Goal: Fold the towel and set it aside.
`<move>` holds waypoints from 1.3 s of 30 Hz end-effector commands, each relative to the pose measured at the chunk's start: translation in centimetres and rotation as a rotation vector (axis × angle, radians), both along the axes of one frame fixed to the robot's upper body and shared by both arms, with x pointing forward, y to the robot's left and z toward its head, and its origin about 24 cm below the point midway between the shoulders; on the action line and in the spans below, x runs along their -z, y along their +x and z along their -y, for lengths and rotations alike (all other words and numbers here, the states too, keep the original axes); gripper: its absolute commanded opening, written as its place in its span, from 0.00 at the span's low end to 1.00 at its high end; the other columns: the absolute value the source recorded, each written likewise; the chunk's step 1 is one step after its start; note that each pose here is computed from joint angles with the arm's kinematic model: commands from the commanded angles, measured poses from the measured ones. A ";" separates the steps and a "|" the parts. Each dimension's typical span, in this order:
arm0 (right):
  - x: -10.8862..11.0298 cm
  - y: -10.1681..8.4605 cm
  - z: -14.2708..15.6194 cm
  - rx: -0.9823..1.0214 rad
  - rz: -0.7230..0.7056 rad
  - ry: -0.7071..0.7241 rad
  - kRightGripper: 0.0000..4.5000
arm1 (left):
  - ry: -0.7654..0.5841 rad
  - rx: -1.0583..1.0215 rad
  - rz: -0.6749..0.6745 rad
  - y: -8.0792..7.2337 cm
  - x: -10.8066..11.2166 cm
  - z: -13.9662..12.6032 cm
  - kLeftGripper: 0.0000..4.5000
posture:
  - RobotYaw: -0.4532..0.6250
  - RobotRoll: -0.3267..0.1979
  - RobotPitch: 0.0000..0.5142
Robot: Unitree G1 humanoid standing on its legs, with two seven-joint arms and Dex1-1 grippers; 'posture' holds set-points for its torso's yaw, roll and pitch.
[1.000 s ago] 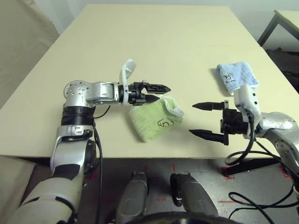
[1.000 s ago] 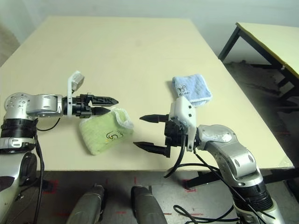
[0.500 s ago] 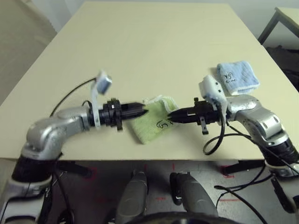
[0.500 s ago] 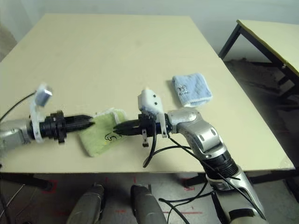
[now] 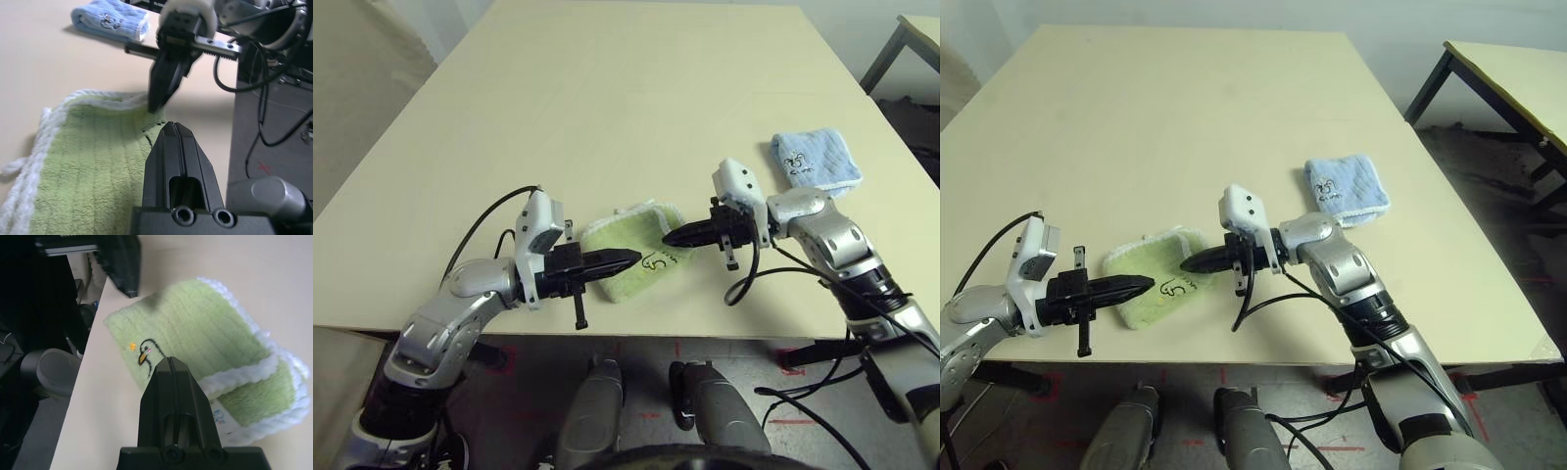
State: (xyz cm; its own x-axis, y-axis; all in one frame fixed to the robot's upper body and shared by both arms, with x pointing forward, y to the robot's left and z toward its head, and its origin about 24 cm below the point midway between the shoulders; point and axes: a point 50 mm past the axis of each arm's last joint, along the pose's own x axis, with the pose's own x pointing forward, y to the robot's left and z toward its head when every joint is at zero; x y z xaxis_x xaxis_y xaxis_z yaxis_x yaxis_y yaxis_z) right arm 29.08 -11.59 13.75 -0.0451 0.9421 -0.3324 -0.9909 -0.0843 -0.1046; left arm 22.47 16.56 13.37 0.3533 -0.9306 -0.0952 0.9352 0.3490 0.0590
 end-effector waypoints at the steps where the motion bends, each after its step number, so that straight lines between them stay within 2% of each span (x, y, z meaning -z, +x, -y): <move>1: 0.6 -0.4 -0.2 -0.008 0.002 -0.017 0.00 | 0.019 -0.007 -0.015 0.2 1.3 0.3 0.00 | 0.46 0.62 0.28; 7: 1.2 0.0 -0.7 0.034 0.024 -0.026 0.00 | 0.077 0.001 0.000 0.2 2.5 0.4 0.00 | 0.46 0.62 0.28; 16: 2.4 0.0 -0.7 0.065 0.042 -0.072 0.00 | 0.129 0.004 0.004 0.2 3.0 0.0 0.00 | 0.46 0.62 0.28; 19: 2.7 -0.1 -0.3 0.063 0.035 -0.102 0.00 | 0.187 0.021 0.028 0.8 2.8 -0.9 0.00 | 0.47 0.62 0.28; 23: 2.7 -0.4 0.8 0.075 0.001 -0.147 0.00 | 0.252 0.016 0.092 3.5 0.7 -3.1 0.00 | 0.47 0.62 0.28; 30: 2.5 -1.3 1.8 0.123 -0.054 -0.165 0.00 | 0.311 0.061 0.158 6.2 -1.0 -4.2 0.00 | 0.45 0.62 0.28; 34: 2.2 -1.8 1.7 0.145 -0.073 -0.141 0.00 | 0.295 0.073 0.170 6.8 -1.6 -4.0 0.00 | 0.43 0.62 0.28; 39: 1.5 -2.0 1.1 0.152 -0.051 -0.081 0.00 | 0.201 0.081 0.140 6.2 -1.9 -2.9 0.00 | 0.42 0.62 0.27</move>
